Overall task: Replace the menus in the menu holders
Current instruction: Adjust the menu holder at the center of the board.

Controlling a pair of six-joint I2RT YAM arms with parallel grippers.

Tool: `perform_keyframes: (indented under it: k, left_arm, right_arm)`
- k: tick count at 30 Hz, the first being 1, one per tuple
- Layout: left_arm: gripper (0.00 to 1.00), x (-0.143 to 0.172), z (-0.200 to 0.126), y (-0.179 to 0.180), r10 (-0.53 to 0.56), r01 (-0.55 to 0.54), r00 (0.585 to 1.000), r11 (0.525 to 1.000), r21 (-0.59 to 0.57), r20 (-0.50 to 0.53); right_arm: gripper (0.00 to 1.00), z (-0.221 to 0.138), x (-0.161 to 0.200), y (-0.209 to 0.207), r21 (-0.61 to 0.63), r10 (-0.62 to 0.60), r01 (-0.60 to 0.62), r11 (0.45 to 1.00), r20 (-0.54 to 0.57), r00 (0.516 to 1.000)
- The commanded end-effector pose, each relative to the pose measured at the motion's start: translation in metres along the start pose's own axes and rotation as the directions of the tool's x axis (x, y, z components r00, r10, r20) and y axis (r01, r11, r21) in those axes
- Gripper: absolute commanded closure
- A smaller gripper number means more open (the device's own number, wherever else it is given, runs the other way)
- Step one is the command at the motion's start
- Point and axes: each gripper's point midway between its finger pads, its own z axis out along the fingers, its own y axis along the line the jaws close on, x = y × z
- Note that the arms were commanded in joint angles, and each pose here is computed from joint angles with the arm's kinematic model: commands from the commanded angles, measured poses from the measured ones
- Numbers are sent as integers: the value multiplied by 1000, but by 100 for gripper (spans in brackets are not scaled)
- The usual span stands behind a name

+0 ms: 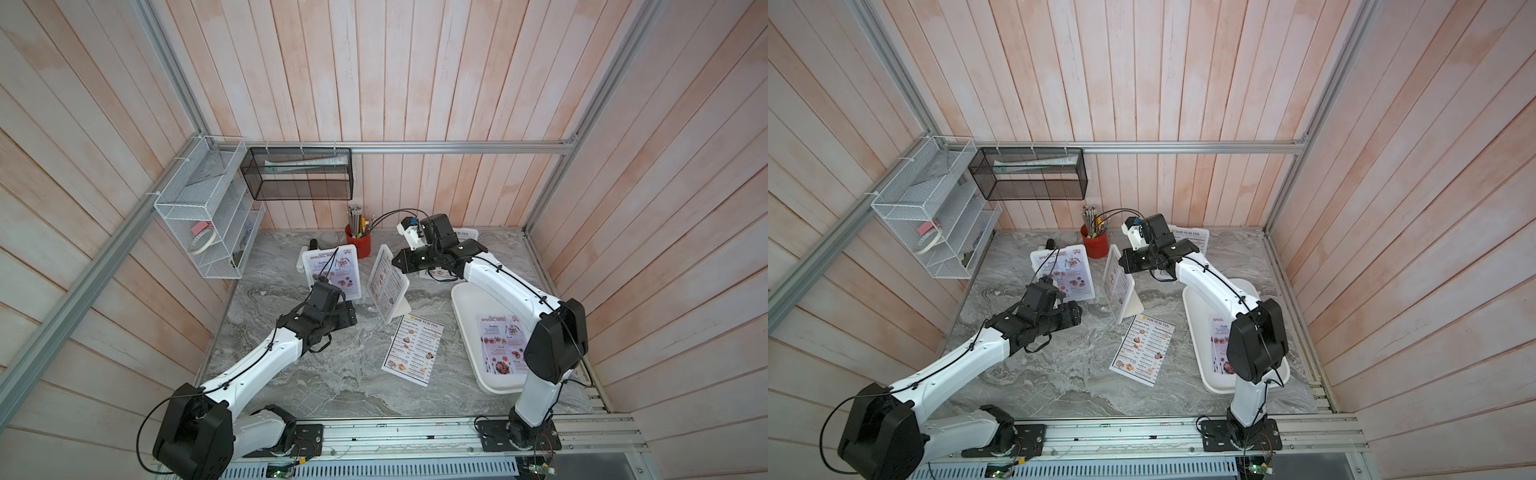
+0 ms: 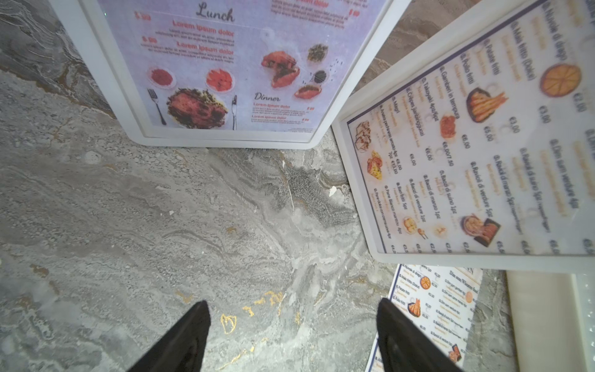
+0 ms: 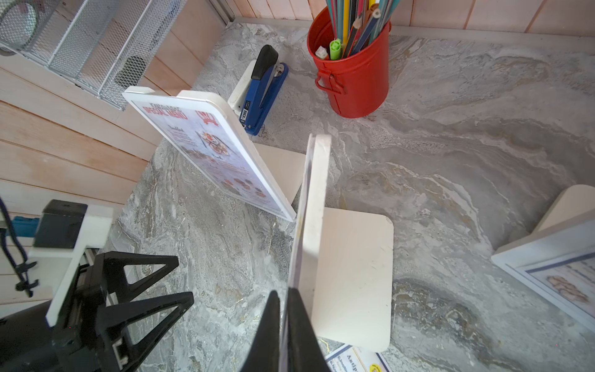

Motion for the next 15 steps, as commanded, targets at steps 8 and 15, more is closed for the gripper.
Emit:
perform_keyframes:
  k: [8,15]
  left_arm:
    - [16,-11,-6,-3,11,-11,1000,1000,-1,26]
    - [16,-11,-5,-2,12,-12,1000,1000,-1,26]
  right_arm:
    - [90,-14,-14,14,-31,-7,8,999,36,999]
    - [87,-16,-16,13,-28,-10,11,1000,44,999]
